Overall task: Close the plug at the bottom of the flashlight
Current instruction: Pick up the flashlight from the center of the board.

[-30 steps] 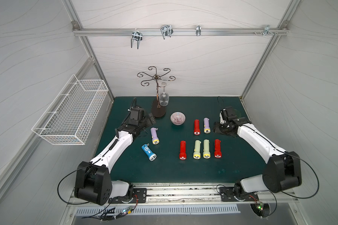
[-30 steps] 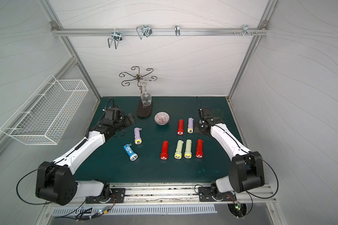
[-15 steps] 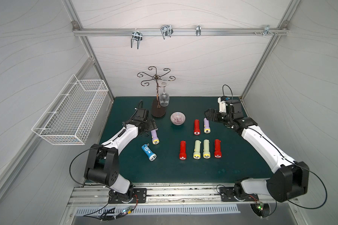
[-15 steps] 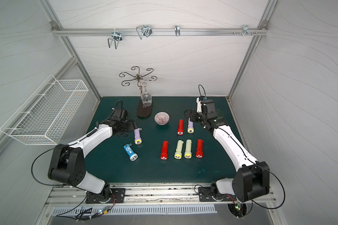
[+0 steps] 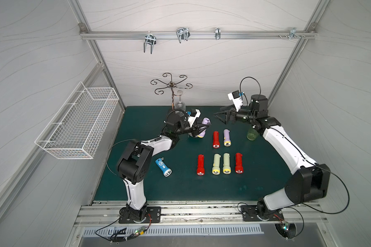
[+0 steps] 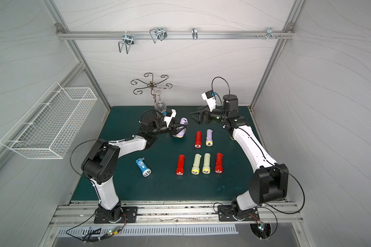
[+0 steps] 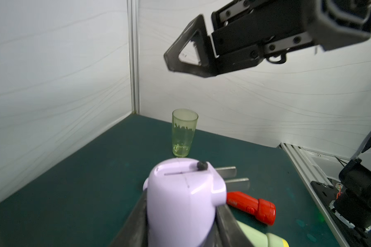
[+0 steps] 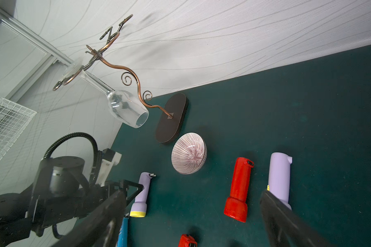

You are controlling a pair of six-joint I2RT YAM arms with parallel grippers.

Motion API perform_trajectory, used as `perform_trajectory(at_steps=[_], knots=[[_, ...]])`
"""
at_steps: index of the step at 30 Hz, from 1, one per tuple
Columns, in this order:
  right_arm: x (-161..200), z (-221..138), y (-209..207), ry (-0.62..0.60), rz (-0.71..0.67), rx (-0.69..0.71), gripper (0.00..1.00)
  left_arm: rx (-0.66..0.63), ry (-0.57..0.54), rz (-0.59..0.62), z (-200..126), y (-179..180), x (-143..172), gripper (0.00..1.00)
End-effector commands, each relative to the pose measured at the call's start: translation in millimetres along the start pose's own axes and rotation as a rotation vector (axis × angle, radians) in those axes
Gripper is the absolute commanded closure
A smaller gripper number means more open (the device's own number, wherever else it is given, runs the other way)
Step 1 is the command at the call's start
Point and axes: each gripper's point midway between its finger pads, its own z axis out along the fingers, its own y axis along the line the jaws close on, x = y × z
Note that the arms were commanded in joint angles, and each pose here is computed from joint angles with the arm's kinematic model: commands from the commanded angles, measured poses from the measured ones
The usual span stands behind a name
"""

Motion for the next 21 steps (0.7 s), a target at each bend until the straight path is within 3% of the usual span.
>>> perform_trajectory(at_steps=[1,11,21], knots=[[3,-5,-4,0.002,-0.01,0.023,0.01,-0.017,-0.013,0.037,-1,-7,-13,0.18],[11,2,-26,0.035,-0.021,0.121,0.01,-0.06,0.037,0.041,25,-6,-11,0.35],[7,0,-24,-0.022,-0.02,0.056,0.01,-0.063,0.083,0.055,43,-7,-4,0.53]])
